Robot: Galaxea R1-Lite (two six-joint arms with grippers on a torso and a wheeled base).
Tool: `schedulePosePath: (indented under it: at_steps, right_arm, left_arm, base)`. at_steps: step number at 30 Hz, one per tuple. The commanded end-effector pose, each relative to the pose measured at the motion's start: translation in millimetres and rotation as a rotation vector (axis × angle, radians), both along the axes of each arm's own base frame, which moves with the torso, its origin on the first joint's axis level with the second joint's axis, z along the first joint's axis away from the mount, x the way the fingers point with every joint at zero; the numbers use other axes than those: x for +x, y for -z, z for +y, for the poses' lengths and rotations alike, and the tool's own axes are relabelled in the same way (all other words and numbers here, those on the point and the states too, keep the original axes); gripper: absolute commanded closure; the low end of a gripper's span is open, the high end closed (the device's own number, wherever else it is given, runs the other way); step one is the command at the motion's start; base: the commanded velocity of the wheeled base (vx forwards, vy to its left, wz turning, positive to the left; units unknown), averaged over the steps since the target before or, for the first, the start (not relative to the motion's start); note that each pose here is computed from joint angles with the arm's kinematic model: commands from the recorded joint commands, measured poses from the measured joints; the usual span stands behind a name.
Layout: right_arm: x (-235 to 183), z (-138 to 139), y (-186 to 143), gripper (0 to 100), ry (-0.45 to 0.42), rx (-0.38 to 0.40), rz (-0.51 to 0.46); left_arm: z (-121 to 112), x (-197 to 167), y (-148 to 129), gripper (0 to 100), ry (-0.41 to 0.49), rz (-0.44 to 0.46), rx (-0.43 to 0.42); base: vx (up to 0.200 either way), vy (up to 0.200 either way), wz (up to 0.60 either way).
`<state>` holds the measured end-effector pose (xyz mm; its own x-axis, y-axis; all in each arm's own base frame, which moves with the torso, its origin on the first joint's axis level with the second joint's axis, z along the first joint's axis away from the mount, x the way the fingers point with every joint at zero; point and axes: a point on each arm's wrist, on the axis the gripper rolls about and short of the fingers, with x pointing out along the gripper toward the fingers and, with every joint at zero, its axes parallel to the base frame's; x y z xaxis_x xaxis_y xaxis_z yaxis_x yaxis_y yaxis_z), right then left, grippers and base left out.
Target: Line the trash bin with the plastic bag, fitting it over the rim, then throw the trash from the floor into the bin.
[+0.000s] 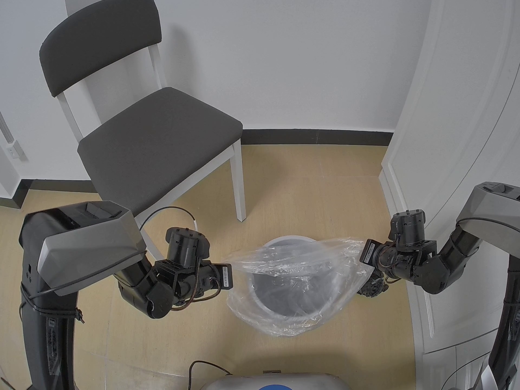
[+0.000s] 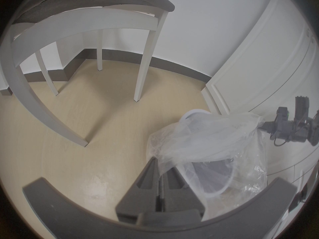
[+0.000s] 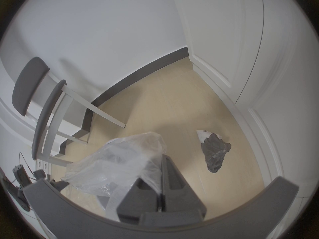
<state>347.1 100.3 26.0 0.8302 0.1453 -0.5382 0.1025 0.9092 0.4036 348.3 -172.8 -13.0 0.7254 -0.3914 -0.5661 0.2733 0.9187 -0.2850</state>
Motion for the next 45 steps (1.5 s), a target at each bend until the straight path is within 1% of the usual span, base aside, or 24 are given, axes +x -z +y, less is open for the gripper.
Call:
schedulePosePath:
  at_steps: [1,3,9,13,15,22,30,33,35,36,37,38,41,45]
  right_arm:
    - [-5.4,-1.7,-0.3,100,-0.018,-0.029,0.008]
    - [-8.2,-2.0,1.4,100,-0.029,-0.048,0.016]
    - [-11.8,0.3,2.7,100,-0.043,-0.060,0.027]
    - [-17.9,-1.6,4.4,100,-0.073,-0.105,0.038]
    - [-19.7,-1.6,5.8,100,-0.082,-0.118,0.043]
    - [-20.7,-1.4,9.7,100,-0.087,-0.128,0.055]
    - [-16.5,-0.4,26.0,100,-0.085,-0.155,0.083]
    - [-7.5,1.4,38.7,100,-0.044,-0.174,0.083]
    - [-4.3,2.1,43.4,100,-0.032,-0.175,0.076]
    - [0.8,2.9,48.1,100,-0.018,-0.166,0.037]
    - [1.4,2.5,49.0,100,-0.017,-0.165,0.033]
    - [4.5,0.5,50.2,100,-0.006,-0.153,-0.004]
    - [8.7,-1.8,49.6,100,0.008,-0.140,-0.052]
    - [8.6,-4.7,48.2,100,0.014,-0.139,-0.058]
  left_arm:
    - [5.8,-2.3,0.7,100,0.006,0.003,0.026]
    - [6.7,-4.2,1.7,100,0.014,0.005,0.037]
    - [10.2,-13.1,-0.3,100,0.036,0.022,0.067]
    - [13.4,-21.2,-4.2,100,0.089,0.026,0.093]
    - [14.7,-22.9,-3.8,100,0.098,0.028,0.100]
    - [14.0,-21.3,6.3,100,0.101,0.045,0.114]
    - [10.1,-12.4,24.2,100,0.087,0.052,0.126]
    - [6.8,-7.0,37.1,100,0.057,0.032,0.151]
    - [5.9,-6.3,40.0,100,0.052,0.022,0.149]
    - [4.5,-4.6,44.0,100,0.048,-0.006,0.137]
    - [4.4,-4.3,44.6,100,0.048,-0.010,0.135]
    - [3.0,-2.9,45.3,100,0.046,-0.036,0.120]
    - [0.9,0.0,43.6,100,0.043,-0.080,0.095]
    - [-0.1,0.6,41.2,100,0.042,-0.105,0.079]
  base:
    - [0.000,0.000,0.00]
    - [0.000,0.000,0.00]
    - [0.000,0.000,0.00]
    - [0.000,0.000,0.00]
    - [0.000,0.000,0.00]
    - [0.000,0.000,0.00]
    - [0.000,0.000,0.00]
    - [0.000,0.000,0.00]
    - [0.000,0.000,0.00]
    - [0.000,0.000,0.00]
    - [0.000,0.000,0.00]
    - [0.000,0.000,0.00]
    - [0.000,0.000,0.00]
    - [0.000,0.000,0.00]
